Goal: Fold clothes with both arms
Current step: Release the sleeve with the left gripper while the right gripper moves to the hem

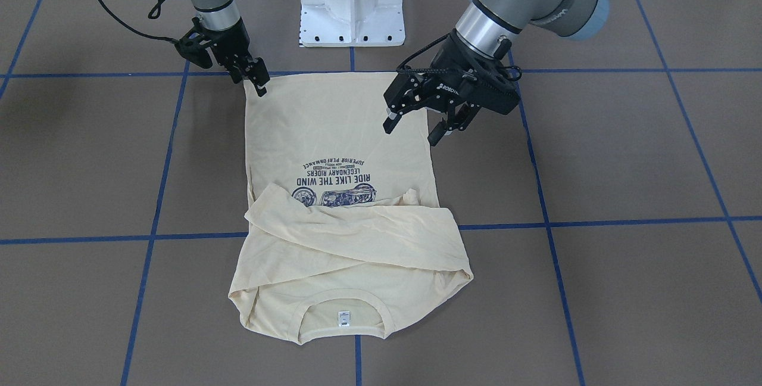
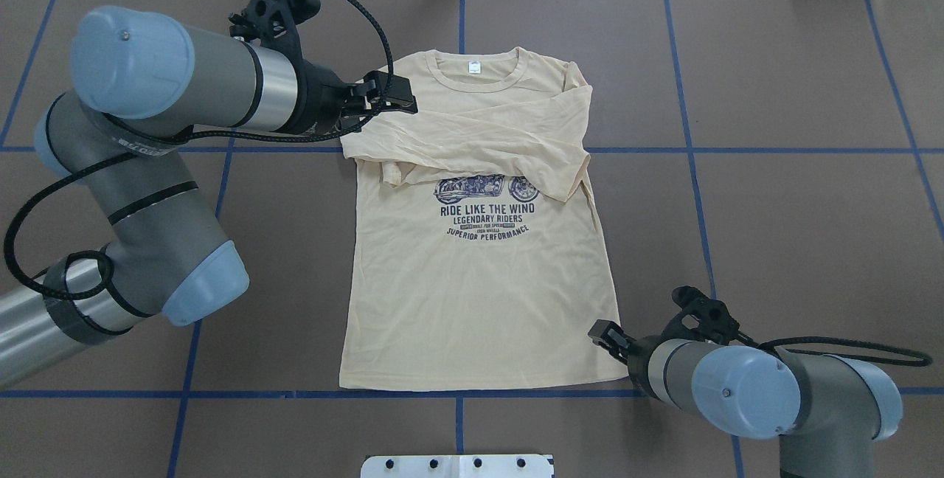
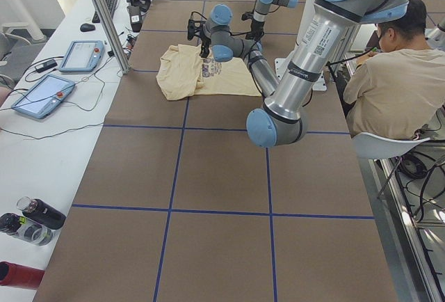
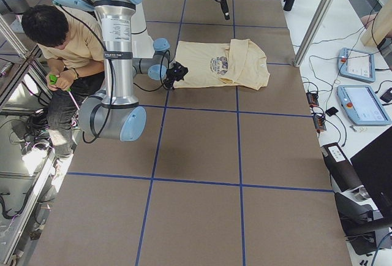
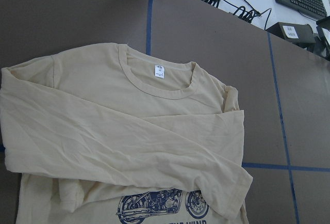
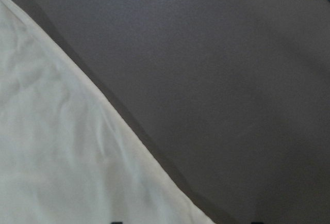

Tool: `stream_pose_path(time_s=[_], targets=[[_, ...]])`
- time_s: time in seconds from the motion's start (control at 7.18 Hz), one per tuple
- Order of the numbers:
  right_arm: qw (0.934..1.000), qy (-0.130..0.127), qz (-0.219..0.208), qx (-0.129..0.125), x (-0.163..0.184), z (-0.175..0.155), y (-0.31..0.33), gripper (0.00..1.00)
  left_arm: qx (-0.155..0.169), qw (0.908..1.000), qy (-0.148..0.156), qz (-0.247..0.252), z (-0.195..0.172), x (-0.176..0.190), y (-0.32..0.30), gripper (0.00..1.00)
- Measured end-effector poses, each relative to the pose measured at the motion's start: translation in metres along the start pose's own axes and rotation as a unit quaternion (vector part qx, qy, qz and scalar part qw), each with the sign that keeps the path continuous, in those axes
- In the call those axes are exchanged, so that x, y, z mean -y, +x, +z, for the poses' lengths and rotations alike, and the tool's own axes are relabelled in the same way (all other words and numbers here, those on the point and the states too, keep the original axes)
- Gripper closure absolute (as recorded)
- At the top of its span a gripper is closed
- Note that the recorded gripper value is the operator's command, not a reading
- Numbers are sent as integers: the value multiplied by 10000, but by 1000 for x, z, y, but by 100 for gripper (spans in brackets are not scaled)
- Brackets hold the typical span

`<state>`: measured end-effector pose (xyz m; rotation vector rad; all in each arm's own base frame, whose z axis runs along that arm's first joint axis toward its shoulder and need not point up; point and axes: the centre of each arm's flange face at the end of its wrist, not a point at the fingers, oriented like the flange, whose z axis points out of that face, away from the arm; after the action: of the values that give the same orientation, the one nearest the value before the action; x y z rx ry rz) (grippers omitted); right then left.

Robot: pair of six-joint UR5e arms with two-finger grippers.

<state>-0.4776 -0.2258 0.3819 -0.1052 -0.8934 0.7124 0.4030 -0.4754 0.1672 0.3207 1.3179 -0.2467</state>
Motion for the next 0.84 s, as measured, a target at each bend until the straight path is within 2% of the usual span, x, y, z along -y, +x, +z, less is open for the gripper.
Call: stream_pose_path(time_s=[0.28,0.42,0.56,0.7,0.84], targets=[[10000,-15,-20,-24,-3,1,2,19,-11,10000,-1,-6,0,0,0,7],[10000,-22,-29,-32,-4,1,3,33,-19,10000,-3,-6,0,0,1,7],[10000,-15,-36,-58,-4,2,4,69,-27,10000,-3,-4,-1,0,1,7],[10000,0,-4,-87,-4,1,5,100,-35,10000,-3,-4,-1,-1,2,7],[9999,7,54,-101,-4,1,5,100,-40,10000,-2,-3,-1,-1,2,7]])
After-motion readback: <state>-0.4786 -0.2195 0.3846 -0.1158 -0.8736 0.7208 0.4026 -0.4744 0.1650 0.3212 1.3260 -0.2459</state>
